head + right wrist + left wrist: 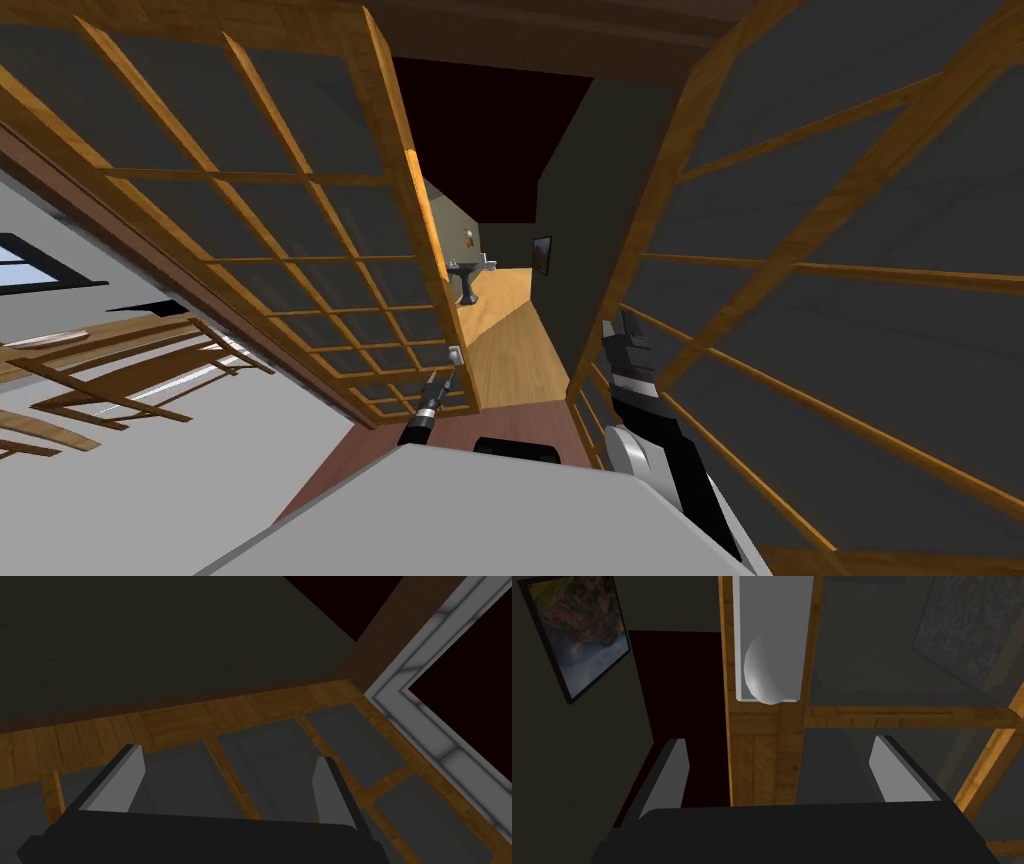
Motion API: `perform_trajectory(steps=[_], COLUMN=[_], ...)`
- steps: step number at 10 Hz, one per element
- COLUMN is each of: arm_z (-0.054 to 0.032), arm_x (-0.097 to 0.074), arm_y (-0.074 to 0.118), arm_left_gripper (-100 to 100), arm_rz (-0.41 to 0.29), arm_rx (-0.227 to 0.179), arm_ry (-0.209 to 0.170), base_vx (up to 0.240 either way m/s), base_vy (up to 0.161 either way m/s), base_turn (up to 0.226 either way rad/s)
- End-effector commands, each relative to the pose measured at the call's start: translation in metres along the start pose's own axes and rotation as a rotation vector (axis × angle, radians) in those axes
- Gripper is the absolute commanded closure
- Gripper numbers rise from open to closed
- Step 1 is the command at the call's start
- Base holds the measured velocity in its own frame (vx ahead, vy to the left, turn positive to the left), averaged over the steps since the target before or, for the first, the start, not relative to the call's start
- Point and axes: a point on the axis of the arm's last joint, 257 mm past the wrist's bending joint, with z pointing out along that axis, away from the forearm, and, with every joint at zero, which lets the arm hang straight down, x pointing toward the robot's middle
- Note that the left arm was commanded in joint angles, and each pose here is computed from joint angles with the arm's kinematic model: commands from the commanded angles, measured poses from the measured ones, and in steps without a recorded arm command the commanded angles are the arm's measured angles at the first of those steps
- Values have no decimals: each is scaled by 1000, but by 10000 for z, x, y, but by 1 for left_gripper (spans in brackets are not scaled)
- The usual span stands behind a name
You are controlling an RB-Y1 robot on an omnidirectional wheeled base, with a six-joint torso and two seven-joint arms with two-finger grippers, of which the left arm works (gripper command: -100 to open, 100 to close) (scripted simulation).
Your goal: Pull the door open
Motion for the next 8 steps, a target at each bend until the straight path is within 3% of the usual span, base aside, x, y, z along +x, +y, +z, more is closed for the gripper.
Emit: perform_trajectory(steps=[1,5,6,7,8], arm_z=[-45,-150,-142,-142,-142], arm_x=[11,20,28,28,28], arm_y=[135,416,382,382,382], arm_left_gripper=[-100,-100,-100,100,100], arm_rz=[0,1,1,1,1], arm_rx=[-16,-54,-49,-49,-49], arm_ry=[-1,0,-1,-1,-1], base_vx=[213,207,65,-24,-35], base_vy=[-14,3,-15,-1,7], base_turn=[-99,-96,43,-2,-16])
